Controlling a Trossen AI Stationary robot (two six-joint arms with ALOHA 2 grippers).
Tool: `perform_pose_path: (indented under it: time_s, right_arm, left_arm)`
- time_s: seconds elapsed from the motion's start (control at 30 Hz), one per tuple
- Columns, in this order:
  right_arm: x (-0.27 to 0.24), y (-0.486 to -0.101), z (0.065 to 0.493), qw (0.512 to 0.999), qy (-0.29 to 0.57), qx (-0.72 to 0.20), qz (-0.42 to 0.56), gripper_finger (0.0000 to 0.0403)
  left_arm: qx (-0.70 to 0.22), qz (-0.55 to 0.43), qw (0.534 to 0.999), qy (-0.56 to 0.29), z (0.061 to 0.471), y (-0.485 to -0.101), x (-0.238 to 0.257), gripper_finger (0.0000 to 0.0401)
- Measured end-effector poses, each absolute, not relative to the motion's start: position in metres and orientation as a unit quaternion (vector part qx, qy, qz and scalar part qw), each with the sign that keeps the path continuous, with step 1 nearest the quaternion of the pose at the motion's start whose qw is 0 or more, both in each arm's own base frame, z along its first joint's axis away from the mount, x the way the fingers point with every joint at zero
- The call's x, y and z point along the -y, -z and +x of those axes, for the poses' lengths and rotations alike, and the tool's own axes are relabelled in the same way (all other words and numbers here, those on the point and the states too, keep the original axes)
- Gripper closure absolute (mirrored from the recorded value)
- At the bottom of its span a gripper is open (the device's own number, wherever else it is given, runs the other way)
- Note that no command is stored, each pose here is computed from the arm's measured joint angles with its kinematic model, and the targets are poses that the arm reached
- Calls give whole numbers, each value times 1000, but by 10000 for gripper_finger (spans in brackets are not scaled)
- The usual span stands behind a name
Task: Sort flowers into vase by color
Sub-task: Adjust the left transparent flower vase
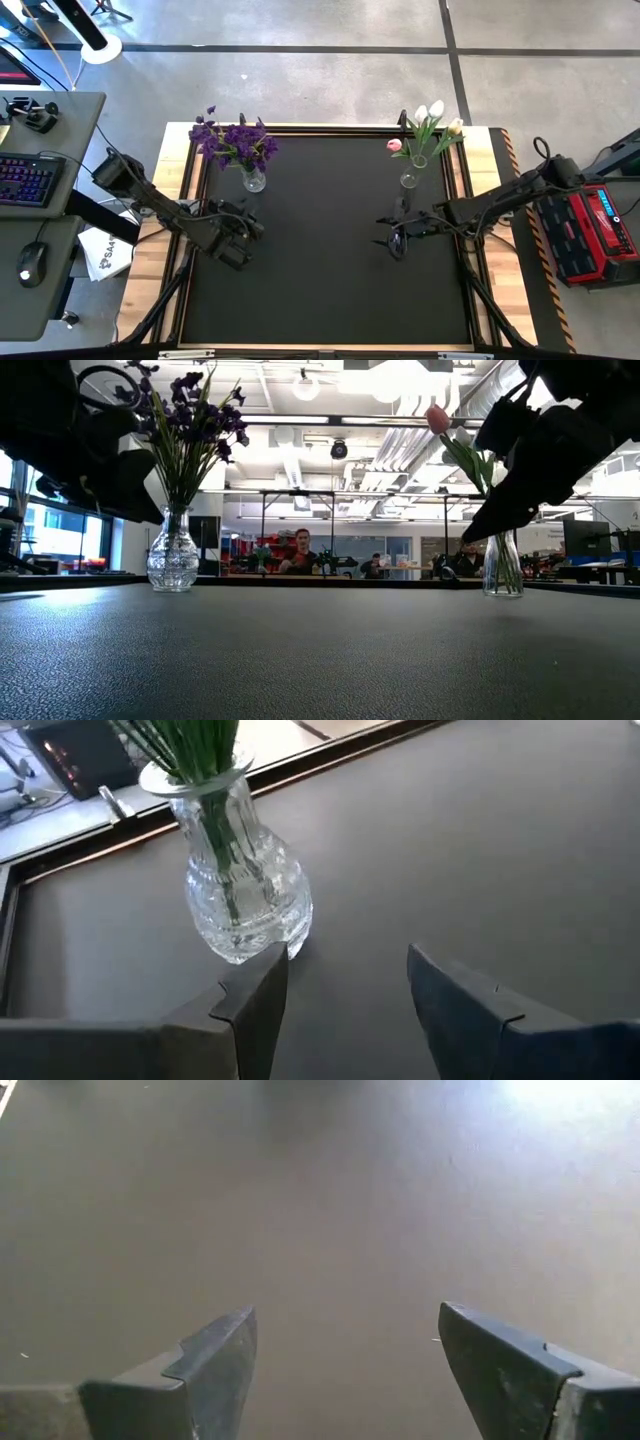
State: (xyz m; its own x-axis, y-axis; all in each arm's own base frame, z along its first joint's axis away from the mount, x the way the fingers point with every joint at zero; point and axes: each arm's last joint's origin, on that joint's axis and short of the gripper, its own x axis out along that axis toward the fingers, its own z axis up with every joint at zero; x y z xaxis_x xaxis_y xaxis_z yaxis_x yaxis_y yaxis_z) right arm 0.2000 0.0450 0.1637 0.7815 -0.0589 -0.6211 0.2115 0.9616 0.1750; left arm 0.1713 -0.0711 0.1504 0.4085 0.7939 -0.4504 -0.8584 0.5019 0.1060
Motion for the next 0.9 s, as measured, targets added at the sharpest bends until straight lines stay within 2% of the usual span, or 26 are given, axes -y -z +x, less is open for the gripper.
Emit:
perform_pose_path:
  time_s: [0.1,0.2,0.33,0.5,0.67,0.9]
  right_arm:
    - [-45,-164,201,938,70,-320,111,109]
    - [-45,-165,201,939,69,-317,111,109]
    - [-45,-165,201,940,67,-316,108,109]
    - [-45,-165,201,941,66,-316,105,109]
    - [-45,-166,202,942,64,-312,107,109]
    - [-46,-167,203,944,54,-306,112,109]
  left_arm:
    - [-210,-86,826,-515,172,-152,64,205]
    - [-212,-55,822,-525,171,-154,58,196]
    - [-197,-30,821,-536,167,-153,53,169]
    - [-153,-58,822,-545,149,-135,46,133]
    - [-84,-86,849,-514,136,-122,46,115]
    - [-115,-63,873,-469,150,-132,61,114]
